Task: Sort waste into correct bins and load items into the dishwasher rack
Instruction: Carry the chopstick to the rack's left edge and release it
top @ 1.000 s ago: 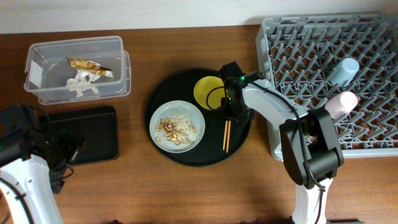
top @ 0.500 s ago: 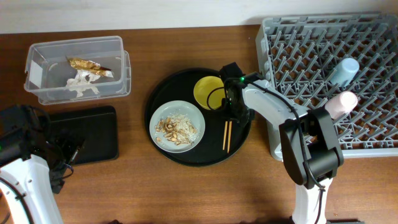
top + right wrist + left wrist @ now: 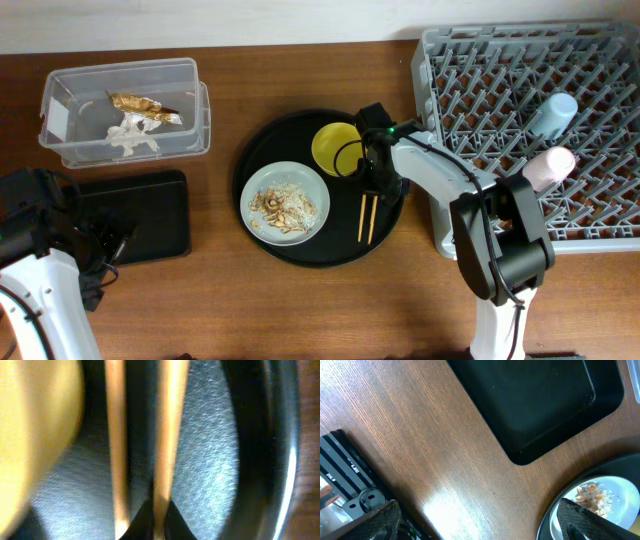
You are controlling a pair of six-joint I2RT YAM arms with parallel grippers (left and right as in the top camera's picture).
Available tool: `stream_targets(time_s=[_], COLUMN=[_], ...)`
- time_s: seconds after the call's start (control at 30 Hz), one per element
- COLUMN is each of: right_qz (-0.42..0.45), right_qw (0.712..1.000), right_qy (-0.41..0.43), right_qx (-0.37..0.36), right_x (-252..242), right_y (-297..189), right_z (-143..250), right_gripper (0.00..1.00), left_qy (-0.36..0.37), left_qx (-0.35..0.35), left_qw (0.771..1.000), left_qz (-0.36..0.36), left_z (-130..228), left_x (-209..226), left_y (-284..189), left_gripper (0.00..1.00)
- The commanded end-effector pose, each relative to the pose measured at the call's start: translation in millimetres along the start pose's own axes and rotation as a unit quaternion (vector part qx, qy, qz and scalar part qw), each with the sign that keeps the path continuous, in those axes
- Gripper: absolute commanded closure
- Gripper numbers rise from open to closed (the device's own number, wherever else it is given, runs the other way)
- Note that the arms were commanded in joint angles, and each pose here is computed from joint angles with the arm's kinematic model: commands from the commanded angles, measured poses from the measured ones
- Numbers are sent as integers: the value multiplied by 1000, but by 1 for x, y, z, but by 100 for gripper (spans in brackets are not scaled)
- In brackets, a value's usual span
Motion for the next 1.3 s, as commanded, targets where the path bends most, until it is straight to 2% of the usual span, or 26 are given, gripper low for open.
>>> stream_targets(time_s=[0.0,0.17,0.3,0.4,0.57,0.77,0.93,1.07,1.2,1.27], right_qz=[6,57,92,106,30,19,-12,-20,-22,-23], right_qw=[1000,998,993,989,989,986,989,993,994,994], right_qy=[-10,-19,-19,-30,-56,-62,-72,-72,-71,-71], right_qx=[-4,-37,-73,-99,-133,-155,-132,-94,-83,-79], right_x=[2,-22,-68,-116,-151,-169,-157,-156,-156,-156], right_y=[-22,-95,-156,-184,-184,-180,-150,-114,-106,-106], right_z=[-9,-43,-64,-76,-87,-98,-104,-105,-104,-102], right_gripper=[96,96,96,96,96,96,94,88,87,80], left_qy=[-7,-7,-7,-7,-7,-7,-7,-7,-7,-7], left_qx=[-4,-4,-4,-4,-4,-4,-4,-4,-4,-4], left_qw=[1000,1000,1000,1000,1000,1000,1000,1000,1000,1000], left_qz=[-4,-4,-4,-4,-4,-4,-4,-4,-4,-4], left_z=[-2,-2,-2,-2,-2,-2,-2,-2,-2,-2], left_x=[2,2,2,2,2,2,2,2,2,2], left_y=[1,1,1,1,1,1,1,1,1,1], left_gripper=[1,1,1,1,1,1,1,1,1,1])
Point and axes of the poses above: each gripper's point midway between its finger pads, its own y axis out along the fingers, its own x axis along the line the jaws close on, z = x × y, the point moved 3 cm from there along -y, back along the fingers, and after that the axes turned 15 degrees about -y, right-handed, at the moved point
